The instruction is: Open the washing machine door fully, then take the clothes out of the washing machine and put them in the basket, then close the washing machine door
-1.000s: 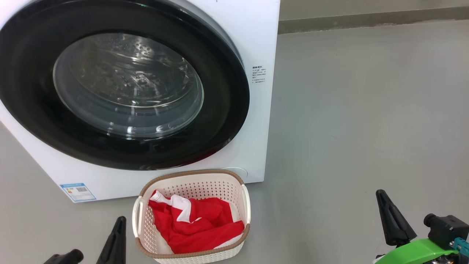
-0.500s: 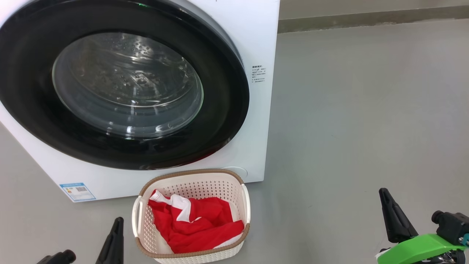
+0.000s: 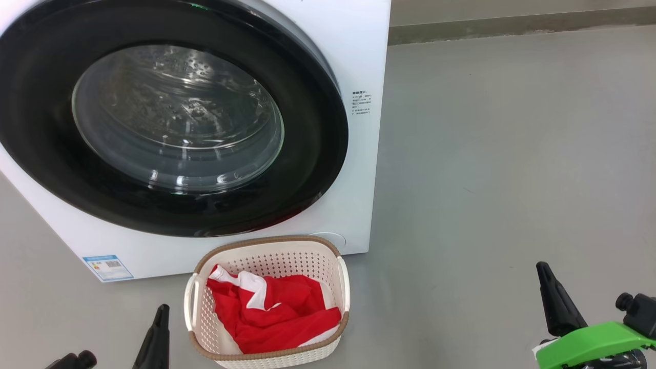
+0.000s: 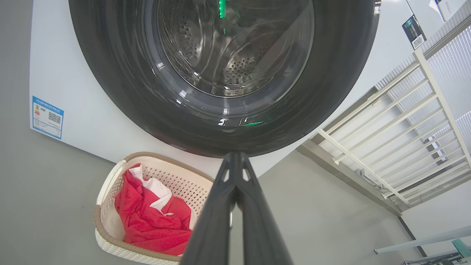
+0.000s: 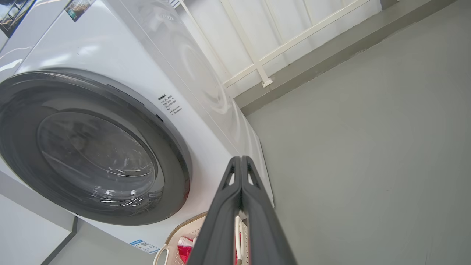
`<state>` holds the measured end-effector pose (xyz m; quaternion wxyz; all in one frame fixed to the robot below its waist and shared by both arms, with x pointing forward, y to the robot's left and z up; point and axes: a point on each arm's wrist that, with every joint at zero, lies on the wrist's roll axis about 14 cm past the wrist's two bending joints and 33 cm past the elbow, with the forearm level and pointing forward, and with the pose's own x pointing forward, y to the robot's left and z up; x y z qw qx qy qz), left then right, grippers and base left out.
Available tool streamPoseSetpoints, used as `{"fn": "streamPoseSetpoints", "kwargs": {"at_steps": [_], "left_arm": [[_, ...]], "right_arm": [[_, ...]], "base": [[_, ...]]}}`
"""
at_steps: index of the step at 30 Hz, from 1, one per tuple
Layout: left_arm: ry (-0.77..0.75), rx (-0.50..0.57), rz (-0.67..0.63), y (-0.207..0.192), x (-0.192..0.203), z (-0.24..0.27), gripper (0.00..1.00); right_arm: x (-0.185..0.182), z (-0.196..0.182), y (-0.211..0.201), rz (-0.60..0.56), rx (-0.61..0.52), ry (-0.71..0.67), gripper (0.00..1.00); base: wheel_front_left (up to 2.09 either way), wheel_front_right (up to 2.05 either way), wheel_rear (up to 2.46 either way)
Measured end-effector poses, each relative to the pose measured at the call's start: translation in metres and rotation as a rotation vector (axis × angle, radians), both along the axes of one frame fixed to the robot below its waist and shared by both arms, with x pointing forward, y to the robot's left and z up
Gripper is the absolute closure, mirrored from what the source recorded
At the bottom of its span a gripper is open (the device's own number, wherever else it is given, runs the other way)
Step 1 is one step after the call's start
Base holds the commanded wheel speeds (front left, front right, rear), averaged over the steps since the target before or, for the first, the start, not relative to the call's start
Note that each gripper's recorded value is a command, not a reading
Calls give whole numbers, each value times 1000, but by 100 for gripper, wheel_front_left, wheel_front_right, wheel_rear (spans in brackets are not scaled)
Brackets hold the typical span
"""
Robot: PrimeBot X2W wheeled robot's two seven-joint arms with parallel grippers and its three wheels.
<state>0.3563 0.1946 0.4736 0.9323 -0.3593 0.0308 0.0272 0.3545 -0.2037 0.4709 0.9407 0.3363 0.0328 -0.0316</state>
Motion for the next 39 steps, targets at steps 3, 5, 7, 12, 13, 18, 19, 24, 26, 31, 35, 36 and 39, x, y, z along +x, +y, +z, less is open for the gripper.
{"fn": "streamPoseSetpoints", "kwargs": {"at_steps": [3,5,7,12,13,18,19,24,26,31,35,36,39], "left_arm": [[6,-36,4,0,0,-1,100],[10,-56,7,0,0,-2,100],[13,-77,6,0,1,-2,100],[2,-130,11,-1,5,2,100],[4,-141,11,-1,5,2,100],[14,-198,12,-3,5,0,100],[16,-209,13,-3,5,-1,100],[21,-261,17,-3,5,-2,100],[23,-284,18,-3,6,-2,100],[16,-333,21,-2,9,1,100],[20,-379,20,-3,10,0,100],[20,-387,22,-3,10,0,100],[23,-408,21,-3,10,0,100]], "right_arm": [[4,3,0,-3,35,-8,100],[4,3,0,-8,58,-7,100],[4,2,0,-8,71,-3,100],[3,0,0,-14,133,8,100],[3,0,0,-15,139,9,100],[3,-2,0,-26,202,15,100],[4,-2,0,-28,211,15,100],[4,-3,-3,-42,270,19,100],[7,-1,-3,-43,295,11,100],[8,1,-2,-44,346,9,100],[8,0,-2,-49,395,11,100],[8,-1,-2,-49,403,12,100],[8,-1,-2,-51,431,14,100]], "base": [[0,0,0],[0,0,0],[0,0,0],[0,0,0],[0,0,0],[0,0,0],[0,0,0],[0,0,0],[0,0,0],[0,0,0],[0,0,0],[0,0,0],[0,0,0]]}}
